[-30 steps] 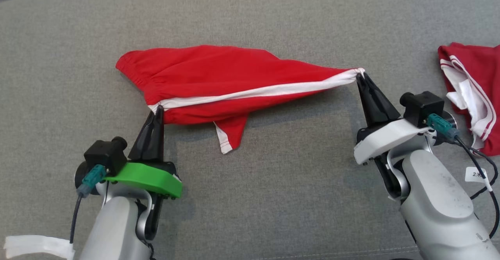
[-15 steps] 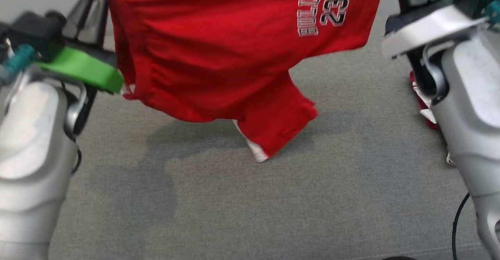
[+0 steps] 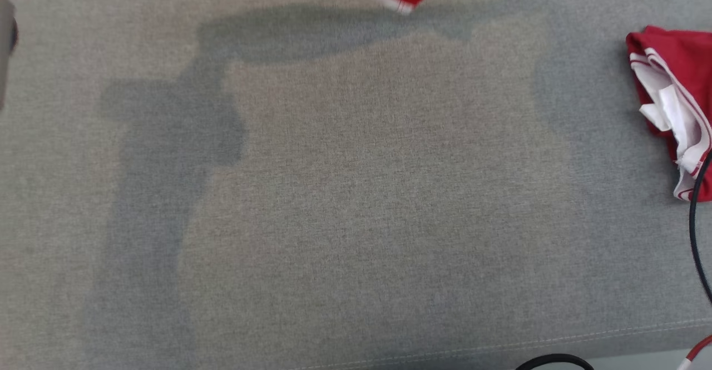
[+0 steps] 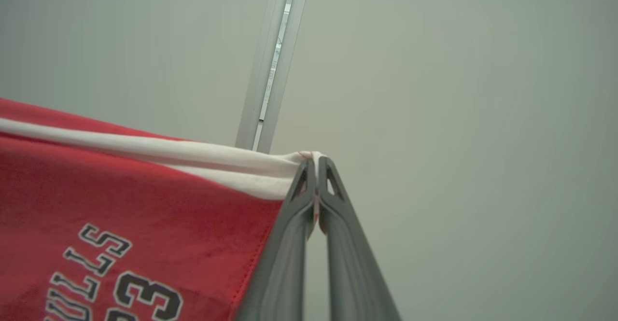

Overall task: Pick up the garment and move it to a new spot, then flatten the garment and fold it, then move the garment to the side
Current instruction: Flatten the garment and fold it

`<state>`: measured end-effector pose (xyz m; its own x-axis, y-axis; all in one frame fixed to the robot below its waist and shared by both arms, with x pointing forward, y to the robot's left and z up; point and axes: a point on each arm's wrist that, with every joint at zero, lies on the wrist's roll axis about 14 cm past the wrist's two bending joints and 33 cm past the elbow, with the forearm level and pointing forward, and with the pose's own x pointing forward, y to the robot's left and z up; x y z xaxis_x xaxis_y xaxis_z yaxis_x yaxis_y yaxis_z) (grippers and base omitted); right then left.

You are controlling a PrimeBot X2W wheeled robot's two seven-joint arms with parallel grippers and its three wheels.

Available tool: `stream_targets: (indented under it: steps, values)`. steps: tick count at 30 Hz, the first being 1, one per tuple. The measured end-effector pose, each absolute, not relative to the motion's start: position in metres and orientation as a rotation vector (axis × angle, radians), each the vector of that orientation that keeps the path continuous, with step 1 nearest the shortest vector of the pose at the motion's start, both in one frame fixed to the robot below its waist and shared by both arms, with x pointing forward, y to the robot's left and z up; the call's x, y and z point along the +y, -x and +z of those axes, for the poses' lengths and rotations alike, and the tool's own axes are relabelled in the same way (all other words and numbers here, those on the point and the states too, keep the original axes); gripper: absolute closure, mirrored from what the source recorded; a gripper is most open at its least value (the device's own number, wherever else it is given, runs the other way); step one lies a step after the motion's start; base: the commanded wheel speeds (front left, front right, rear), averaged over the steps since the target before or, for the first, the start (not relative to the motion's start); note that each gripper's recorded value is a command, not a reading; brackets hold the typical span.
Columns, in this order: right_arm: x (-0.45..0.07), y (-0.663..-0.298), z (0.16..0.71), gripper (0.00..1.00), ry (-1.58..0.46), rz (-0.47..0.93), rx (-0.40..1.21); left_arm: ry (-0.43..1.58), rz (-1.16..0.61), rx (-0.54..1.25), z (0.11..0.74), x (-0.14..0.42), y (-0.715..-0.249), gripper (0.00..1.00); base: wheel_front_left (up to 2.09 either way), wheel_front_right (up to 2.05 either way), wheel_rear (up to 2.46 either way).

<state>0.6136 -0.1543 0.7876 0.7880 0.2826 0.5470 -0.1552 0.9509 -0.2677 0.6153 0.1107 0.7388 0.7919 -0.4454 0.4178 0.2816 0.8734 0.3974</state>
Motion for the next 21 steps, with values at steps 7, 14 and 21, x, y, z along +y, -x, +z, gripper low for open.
stream_targets:
  steps: [7,14,21]
  values:
    - [-0.177,-0.669,0.768,1.00,0.251,0.150,-0.600,-0.324,-0.393,-0.549,0.725,0.102,-0.665,1.00,0.00,0.00,0.00]
    - [-0.168,-0.702,0.671,1.00,0.229,0.185,-0.445,-0.208,-0.372,-0.365,0.621,0.116,-0.695,1.00,0.00,0.00,0.00]
    - [-0.158,-0.672,0.543,1.00,0.103,0.261,-0.237,0.013,-0.332,-0.017,0.461,0.122,-0.658,1.00,0.00,0.00,0.00]
